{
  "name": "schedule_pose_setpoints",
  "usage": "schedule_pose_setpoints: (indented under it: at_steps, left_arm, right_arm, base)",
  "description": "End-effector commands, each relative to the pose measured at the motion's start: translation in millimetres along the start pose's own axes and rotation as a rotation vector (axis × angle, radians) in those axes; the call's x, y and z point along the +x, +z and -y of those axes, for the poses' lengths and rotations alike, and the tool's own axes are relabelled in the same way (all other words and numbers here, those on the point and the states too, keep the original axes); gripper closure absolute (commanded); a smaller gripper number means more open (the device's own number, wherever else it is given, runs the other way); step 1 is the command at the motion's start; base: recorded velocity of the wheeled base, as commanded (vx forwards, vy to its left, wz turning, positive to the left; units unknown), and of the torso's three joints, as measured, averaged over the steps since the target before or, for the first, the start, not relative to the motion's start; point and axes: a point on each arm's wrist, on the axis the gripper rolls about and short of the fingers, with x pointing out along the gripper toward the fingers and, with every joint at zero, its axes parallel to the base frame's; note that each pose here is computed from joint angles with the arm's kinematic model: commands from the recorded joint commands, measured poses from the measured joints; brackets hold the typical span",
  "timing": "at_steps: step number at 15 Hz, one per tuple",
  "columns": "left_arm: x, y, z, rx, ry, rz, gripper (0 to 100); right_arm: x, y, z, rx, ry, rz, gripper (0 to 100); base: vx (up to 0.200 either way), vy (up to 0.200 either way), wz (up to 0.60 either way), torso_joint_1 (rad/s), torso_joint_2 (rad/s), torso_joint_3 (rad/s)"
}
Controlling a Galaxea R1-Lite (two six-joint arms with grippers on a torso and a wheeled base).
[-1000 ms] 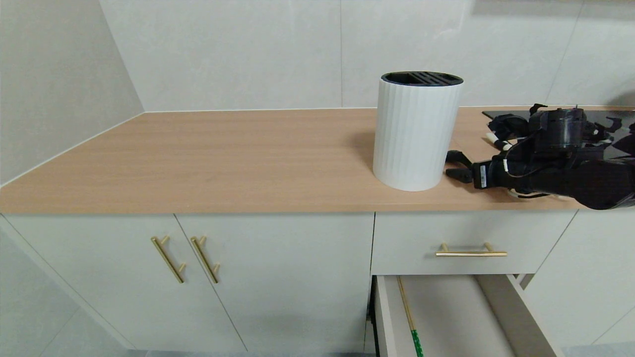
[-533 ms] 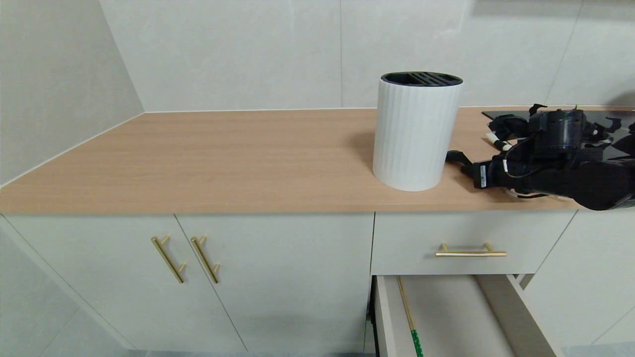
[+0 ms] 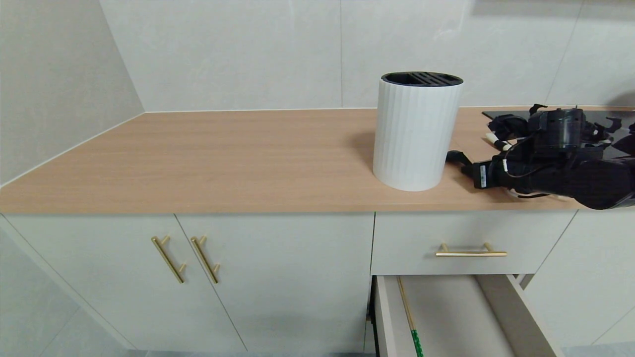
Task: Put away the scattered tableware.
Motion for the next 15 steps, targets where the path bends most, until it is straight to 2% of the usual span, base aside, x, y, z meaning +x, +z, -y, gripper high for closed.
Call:
schedule_pose_setpoints:
  at_steps: [1, 3, 4, 8, 12, 15]
  left_arm:
    - [0.1, 0.1, 0.0, 0.0, 0.001, -0.001, 0]
    - [0.1, 0.1, 0.0, 0.0, 0.001, -0.001, 0]
    - [0.1, 0.1, 0.0, 0.0, 0.001, -0.001, 0]
    - [0.1, 0.1, 0.0, 0.0, 0.001, -0.001, 0]
    - [0.1, 0.1, 0.0, 0.0, 0.001, -0.001, 0]
    - [0.1, 0.1, 0.0, 0.0, 0.001, -0.001, 0]
  right_arm:
    - [-8.9, 9.3, 1.0, 0.001, -0.03, 0.029, 100]
    - [-27.3, 22.2, 1.2, 0.028, -0.058, 0.073, 100]
    - [-45.6, 30.5, -0.1, 0.087, -0.06, 0.097, 100]
    - [-107.3, 34.9, -3.5, 0.177, -0.068, 0.054, 100]
    - [-155.5, -5.0, -15.6, 0.191, -0.056, -0.045, 100]
    - [-185.1, -33.6, -23.9, 0.189, -0.01, -0.075, 100]
  base:
    - [0.0, 0.0, 0.0, 0.0, 0.0, 0.0]
    - [0.0, 0.0, 0.0, 0.0, 0.0, 0.0]
    - [0.0, 0.0, 0.0, 0.0, 0.0, 0.0]
    - [0.0, 0.0, 0.0, 0.0, 0.0, 0.0]
    - [0.0, 0.0, 0.0, 0.0, 0.0, 0.0]
    - [0.0, 0.0, 0.0, 0.0, 0.0, 0.0]
